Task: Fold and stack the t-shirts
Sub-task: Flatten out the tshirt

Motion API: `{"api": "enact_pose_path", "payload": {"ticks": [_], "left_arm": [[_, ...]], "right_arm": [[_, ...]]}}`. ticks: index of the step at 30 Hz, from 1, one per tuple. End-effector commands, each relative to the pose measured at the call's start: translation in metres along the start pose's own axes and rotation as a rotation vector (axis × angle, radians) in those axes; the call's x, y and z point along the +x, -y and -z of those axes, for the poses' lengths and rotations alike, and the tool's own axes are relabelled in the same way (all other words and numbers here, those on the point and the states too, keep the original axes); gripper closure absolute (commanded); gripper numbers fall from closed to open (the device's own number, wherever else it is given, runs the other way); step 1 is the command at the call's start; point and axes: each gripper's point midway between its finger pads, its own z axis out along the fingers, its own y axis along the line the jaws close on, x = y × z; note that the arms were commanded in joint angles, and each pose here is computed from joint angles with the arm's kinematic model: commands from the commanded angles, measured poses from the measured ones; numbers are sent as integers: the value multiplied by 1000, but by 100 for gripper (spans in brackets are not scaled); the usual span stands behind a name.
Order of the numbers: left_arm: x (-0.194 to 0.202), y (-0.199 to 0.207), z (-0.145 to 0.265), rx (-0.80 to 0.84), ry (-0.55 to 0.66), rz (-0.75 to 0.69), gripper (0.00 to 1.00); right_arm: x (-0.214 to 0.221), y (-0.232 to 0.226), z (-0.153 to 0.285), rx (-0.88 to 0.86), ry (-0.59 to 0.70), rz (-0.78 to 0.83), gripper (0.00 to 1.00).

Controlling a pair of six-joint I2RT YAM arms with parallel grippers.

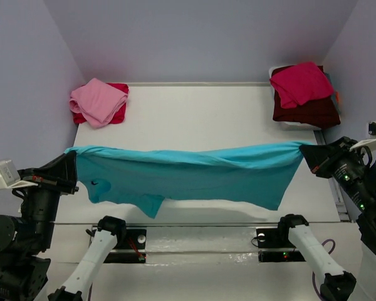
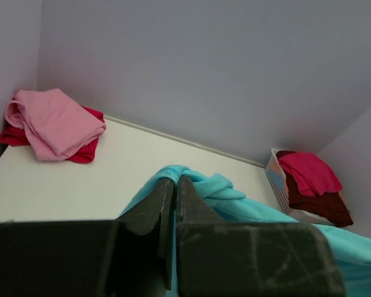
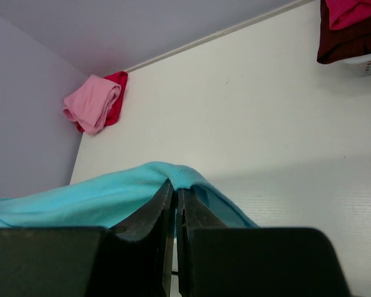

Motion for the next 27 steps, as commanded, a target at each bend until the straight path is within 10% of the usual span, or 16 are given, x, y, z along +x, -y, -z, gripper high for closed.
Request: {"api": "enact_pose_path", "payload": {"ticks": [1,27], "left_arm": [[-6,2,-29,-35,24,2,94],[129,-31,-202,-255,-340,-173,94]], "right_arm": [[-2,10,-15,54,10,-13,93],[17,63,-188,290,-238,16,93]]}}
